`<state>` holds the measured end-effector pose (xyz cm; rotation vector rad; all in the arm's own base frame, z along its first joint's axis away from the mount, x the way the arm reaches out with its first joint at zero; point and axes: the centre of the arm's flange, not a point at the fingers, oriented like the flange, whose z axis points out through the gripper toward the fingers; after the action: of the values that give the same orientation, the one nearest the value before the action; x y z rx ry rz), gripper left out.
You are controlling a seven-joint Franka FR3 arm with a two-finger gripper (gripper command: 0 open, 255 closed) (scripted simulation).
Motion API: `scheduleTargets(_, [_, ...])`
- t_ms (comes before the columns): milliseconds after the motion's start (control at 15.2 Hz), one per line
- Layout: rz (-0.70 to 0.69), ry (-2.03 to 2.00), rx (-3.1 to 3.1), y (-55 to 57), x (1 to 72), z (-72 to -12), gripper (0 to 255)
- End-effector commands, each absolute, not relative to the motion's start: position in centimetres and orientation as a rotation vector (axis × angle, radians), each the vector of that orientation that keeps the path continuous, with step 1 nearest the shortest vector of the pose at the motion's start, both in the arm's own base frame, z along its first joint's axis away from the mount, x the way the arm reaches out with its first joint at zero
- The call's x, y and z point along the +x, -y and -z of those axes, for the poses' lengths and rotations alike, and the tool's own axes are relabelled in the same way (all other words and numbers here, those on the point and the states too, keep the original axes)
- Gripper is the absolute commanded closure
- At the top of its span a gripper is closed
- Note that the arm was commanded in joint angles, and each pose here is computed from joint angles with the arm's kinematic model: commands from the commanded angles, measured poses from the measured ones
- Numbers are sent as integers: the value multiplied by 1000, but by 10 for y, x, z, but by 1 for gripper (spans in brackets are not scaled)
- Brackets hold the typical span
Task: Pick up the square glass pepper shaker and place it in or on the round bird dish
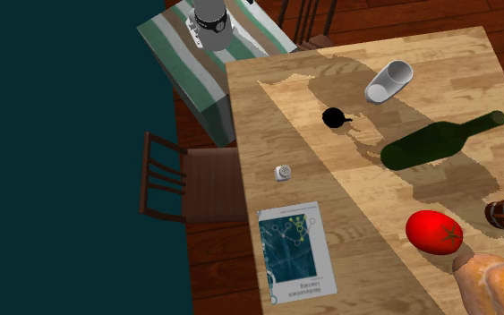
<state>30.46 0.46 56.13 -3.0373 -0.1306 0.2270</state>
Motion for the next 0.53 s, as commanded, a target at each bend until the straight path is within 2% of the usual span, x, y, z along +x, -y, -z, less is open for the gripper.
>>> scheduleTargets(0, [-227, 131, -3037, -5, 305, -561, 0])
scheduleTargets(462, [-254, 147, -3057, 31, 384, -529, 0])
